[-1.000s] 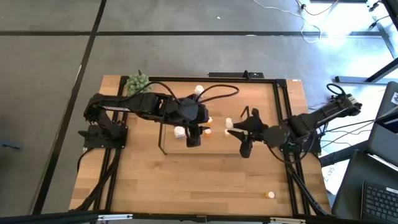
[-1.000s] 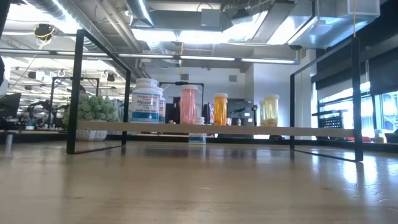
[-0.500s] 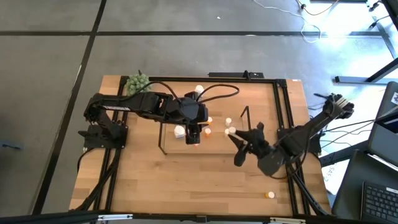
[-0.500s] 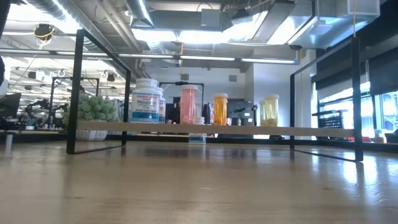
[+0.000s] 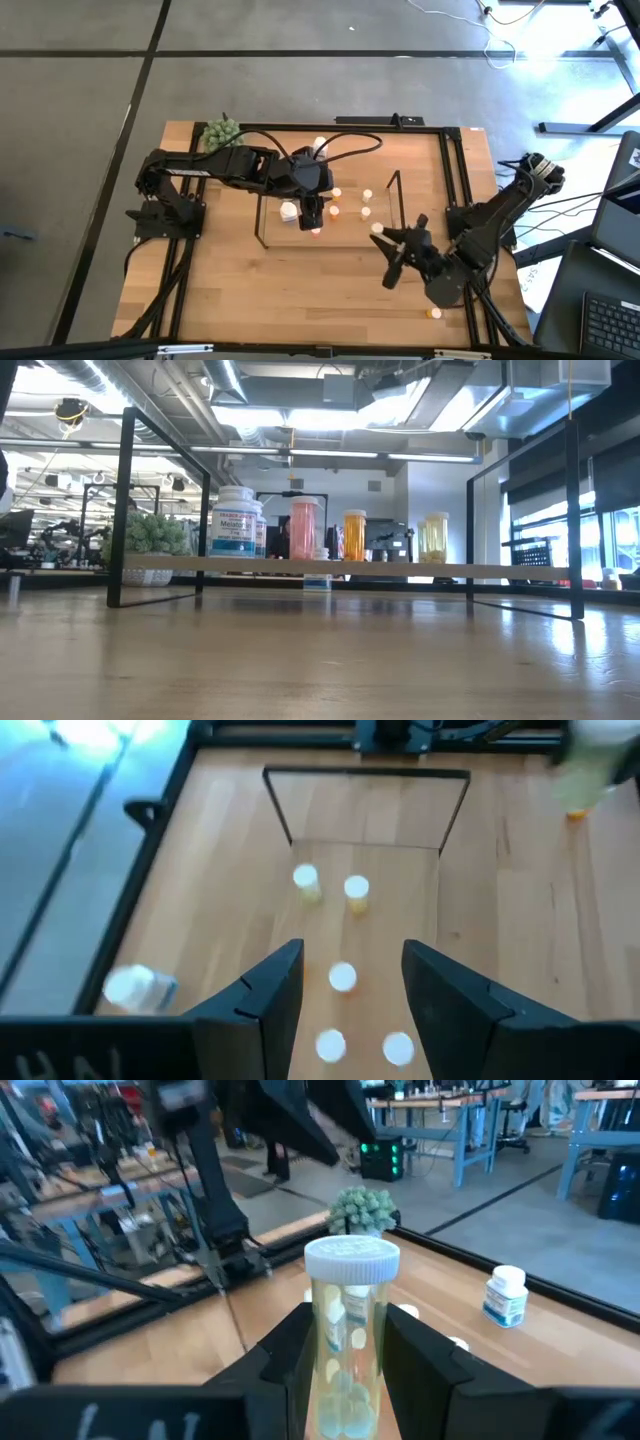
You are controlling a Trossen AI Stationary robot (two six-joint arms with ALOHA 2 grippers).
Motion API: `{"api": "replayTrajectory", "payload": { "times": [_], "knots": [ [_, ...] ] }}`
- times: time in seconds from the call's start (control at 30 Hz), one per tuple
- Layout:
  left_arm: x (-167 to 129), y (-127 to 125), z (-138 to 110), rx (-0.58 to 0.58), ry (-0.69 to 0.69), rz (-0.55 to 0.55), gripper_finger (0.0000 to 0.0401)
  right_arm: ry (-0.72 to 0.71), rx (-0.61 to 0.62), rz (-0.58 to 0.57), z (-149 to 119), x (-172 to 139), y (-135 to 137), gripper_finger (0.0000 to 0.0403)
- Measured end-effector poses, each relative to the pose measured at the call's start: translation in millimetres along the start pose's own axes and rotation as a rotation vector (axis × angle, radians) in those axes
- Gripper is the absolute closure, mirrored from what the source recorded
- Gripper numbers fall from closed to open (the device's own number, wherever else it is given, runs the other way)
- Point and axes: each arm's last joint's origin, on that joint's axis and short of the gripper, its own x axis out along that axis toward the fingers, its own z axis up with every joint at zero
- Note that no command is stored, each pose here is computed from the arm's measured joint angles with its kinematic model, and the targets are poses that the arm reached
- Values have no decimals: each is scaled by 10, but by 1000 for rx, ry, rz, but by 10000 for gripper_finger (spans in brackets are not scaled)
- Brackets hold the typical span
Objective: Pick and place medicine bottles onto shelf by color
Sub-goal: Put the yellow pill bottle on the shelf aligned with the other yellow pill bottles
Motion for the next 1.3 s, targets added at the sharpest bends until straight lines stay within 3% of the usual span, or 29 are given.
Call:
{"api": "replayTrajectory", "payload": {
  "times": [0.1, 0.3, 0.53, 0.73, 1.07, 1.3],
  "knots": [
    [-1, -7, -25, -50, 24, 1, 238, -24, 32, 9, -37, -112, 35, 295],
    [-14, -47, -43, -45, 36, -8, 238, -71, 36, 0, -270, -195, 189, 295],
    [-12, -41, -46, -36, 39, -5, 238, -119, -19, -50, -496, -124, 310, 295],
    [-18, -55, -62, -3, 53, -7, 238, -155, 49, -80, -716, -71, 365, 295],
    [-21, -62, -69, 28, 58, -9, 238, -168, -12, -110, -974, 38, 432, 295],
    [-31, -89, -72, 33, 57, -15, 238, -170, 17, -110, -1210, 85, 454, 295]
  ]
}}
